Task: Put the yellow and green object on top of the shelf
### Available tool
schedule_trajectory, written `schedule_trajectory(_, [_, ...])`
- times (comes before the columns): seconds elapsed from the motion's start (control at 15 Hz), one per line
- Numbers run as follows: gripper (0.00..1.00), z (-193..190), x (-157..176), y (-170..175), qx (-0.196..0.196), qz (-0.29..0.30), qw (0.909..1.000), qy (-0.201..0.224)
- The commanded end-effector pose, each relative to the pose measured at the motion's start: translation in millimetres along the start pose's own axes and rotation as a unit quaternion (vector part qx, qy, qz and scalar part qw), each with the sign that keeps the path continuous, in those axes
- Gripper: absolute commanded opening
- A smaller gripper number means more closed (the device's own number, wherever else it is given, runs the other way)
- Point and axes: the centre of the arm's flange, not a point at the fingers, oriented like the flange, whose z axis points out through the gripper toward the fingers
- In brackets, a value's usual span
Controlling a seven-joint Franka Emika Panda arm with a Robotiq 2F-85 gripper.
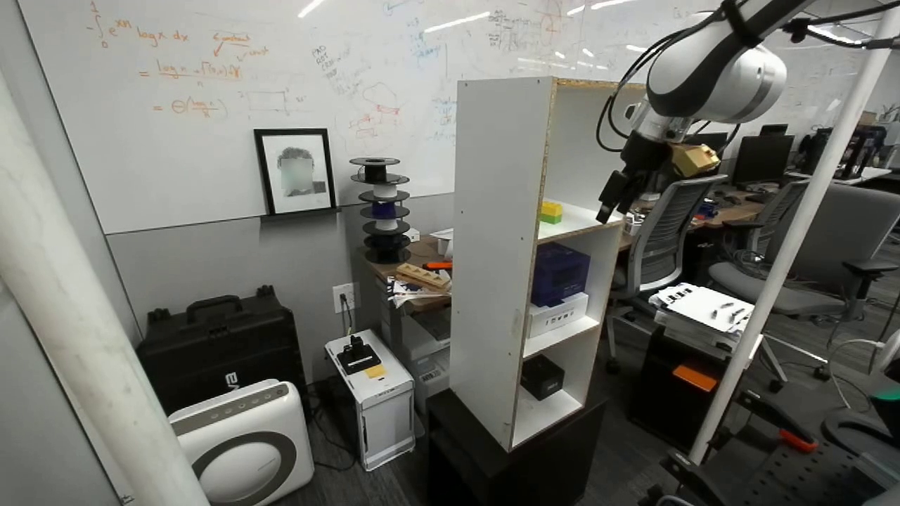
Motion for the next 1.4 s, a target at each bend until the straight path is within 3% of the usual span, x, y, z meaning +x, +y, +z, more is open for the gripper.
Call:
schedule_trajectory(0.0, [1.00,29,34,5,0.000,0.016,0.9977,0.066])
schedule_trajectory(0.33, [1.00,65,58,8,-0.005,0.051,0.9914,0.120])
schedule_trajectory(0.8, [1.00,87,97,13,-0.019,0.064,0.9868,0.147])
schedule_trajectory(0.87, [0.75,88,101,14,-0.019,0.066,0.9864,0.149])
schedule_trajectory(1.0, [0.66,87,105,15,-0.015,0.072,0.9858,0.151])
schedule_trajectory(1.33, [0.27,62,90,9,0.002,0.084,0.9878,0.131])
